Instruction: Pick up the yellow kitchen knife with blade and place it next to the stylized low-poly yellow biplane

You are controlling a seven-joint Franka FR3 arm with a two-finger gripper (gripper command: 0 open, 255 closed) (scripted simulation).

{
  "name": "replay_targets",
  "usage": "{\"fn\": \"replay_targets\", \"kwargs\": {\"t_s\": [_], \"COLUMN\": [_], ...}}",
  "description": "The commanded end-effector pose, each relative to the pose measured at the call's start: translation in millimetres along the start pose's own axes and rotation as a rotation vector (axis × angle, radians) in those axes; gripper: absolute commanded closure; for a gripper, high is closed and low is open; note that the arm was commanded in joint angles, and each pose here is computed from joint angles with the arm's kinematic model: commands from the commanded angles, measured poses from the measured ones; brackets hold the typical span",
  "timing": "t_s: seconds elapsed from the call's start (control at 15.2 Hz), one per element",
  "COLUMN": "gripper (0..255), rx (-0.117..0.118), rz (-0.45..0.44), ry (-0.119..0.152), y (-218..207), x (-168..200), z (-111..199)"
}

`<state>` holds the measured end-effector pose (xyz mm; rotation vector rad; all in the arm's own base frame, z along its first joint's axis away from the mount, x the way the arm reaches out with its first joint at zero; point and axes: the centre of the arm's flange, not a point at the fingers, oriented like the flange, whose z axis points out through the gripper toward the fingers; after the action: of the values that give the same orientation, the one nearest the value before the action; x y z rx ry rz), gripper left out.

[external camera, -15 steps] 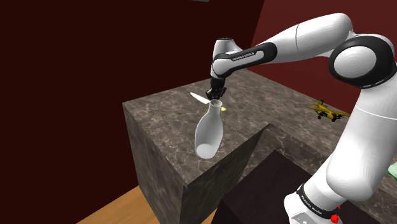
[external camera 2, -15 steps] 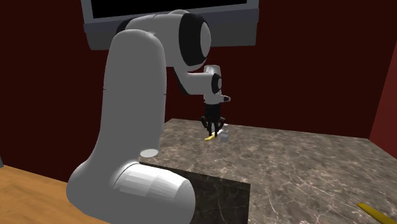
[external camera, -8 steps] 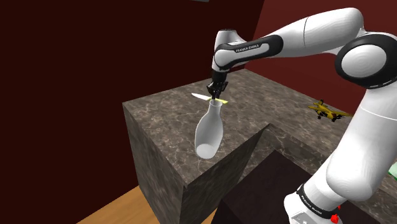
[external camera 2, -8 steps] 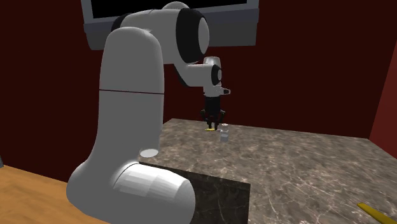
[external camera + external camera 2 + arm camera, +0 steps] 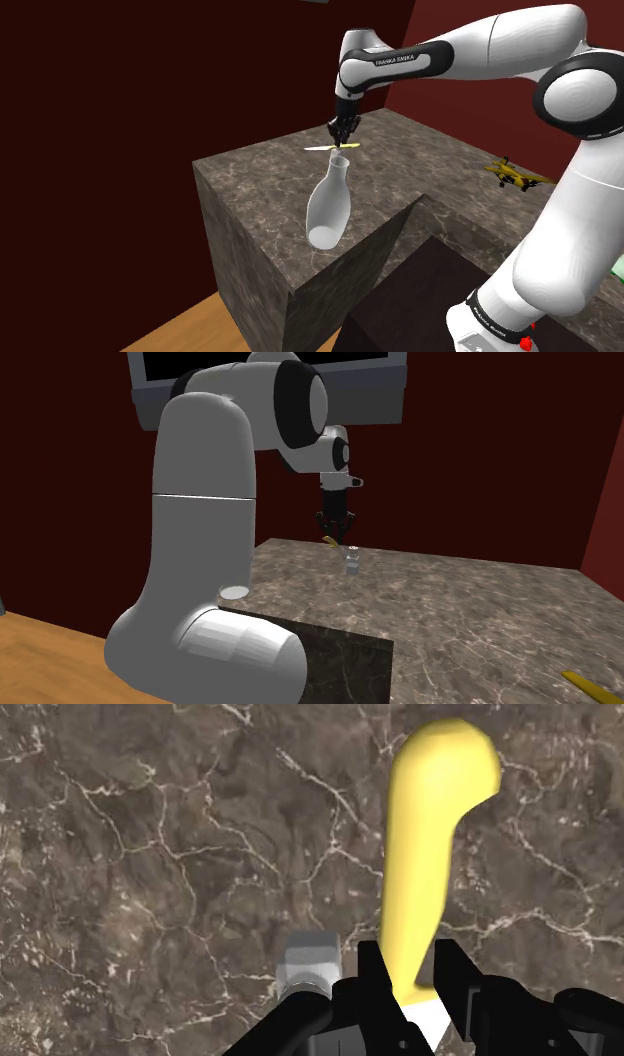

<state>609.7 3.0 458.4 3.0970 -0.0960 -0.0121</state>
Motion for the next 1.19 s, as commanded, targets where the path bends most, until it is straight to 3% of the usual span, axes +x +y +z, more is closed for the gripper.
{"fn": "replay_targets", "kwargs": {"t_s": [0.0,0.26,1.12], "gripper": [255,255,255], "rx": [0.000,0.000,0.000], "rz": [0.000,0.000,0.000], "ry": [0.000,0.000,0.000], "y": [-0.1,0.8,104.3], "x": [-0.6,-0.7,-137.6], "z": [-10.9,-31.5,-26.3]}}
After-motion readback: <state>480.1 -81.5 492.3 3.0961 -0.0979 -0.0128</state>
